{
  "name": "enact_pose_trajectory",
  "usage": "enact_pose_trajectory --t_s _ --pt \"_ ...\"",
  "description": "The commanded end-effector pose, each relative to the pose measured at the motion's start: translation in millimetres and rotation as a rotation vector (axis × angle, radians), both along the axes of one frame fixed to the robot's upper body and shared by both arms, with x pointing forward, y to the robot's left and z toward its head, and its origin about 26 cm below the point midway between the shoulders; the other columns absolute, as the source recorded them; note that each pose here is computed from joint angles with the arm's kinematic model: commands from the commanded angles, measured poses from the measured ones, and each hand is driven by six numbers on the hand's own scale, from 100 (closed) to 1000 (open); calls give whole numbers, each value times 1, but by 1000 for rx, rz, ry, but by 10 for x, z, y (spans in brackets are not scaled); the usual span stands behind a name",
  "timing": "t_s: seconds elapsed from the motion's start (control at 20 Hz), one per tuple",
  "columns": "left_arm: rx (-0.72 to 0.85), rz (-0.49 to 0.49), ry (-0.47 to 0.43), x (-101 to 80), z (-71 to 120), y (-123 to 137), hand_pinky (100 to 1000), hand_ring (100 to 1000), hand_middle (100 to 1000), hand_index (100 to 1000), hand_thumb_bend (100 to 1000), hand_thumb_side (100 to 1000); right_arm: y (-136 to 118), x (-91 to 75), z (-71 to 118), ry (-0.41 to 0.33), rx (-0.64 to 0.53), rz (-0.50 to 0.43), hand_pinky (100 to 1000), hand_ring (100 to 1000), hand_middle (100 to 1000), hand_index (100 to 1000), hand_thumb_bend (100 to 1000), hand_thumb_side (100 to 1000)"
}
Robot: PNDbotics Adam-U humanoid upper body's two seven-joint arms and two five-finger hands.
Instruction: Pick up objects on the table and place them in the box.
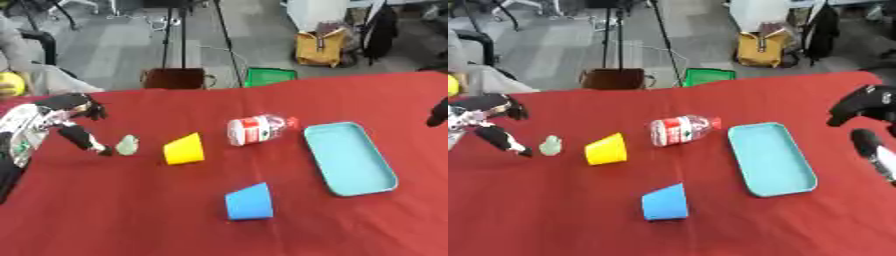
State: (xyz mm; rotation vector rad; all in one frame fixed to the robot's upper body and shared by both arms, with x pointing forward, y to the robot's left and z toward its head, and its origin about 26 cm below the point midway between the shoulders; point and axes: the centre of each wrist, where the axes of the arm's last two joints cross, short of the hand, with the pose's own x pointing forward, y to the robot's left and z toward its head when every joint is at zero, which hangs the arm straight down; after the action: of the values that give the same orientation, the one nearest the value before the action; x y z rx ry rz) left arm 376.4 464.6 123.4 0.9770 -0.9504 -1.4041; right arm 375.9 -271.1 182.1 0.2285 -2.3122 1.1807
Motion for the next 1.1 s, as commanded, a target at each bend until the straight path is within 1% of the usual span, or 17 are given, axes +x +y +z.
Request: enact_pose_trajectory --t_s 0.05,0.1,0.2,0.35,0.4,0.5,0.8,1.05,1.1 --pt "26 -20 -43 15 128 54 756 721 598 741 832 409 -7 -2 81 -65 -39 43 601 616 639 736 208 458" --pt "20 -27 -54 24 132 40 734 704 583 724 779 382 -7 -2 81 -65 -38 43 601 616 639 736 209 458" --pt "3 -38 -79 37 133 9 726 699 579 720 757 377 -5 -1 80 -65 -38 44 601 616 640 736 208 458" --pt "-13 -43 -95 46 125 -10 725 698 578 719 756 376 -4 0 80 -65 -39 45 601 616 640 736 208 458" --pt "-20 -46 -100 53 122 -23 706 686 566 708 714 372 -2 0 79 -65 -39 46 601 615 639 736 208 458" --pt "-47 -56 -104 76 97 -68 700 683 564 706 702 379 1 1 79 -65 -38 47 601 615 639 736 207 459" --pt "-69 -86 -60 114 37 -155 711 691 570 711 709 403 6 4 80 -67 -38 49 602 615 640 736 208 459" --pt "-58 -102 -31 127 17 -195 716 691 566 707 711 400 8 5 78 -66 -39 50 602 615 640 736 210 458" --pt "-51 -102 -30 127 19 -196 722 689 561 703 718 387 8 5 78 -66 -39 50 602 614 640 736 210 459"
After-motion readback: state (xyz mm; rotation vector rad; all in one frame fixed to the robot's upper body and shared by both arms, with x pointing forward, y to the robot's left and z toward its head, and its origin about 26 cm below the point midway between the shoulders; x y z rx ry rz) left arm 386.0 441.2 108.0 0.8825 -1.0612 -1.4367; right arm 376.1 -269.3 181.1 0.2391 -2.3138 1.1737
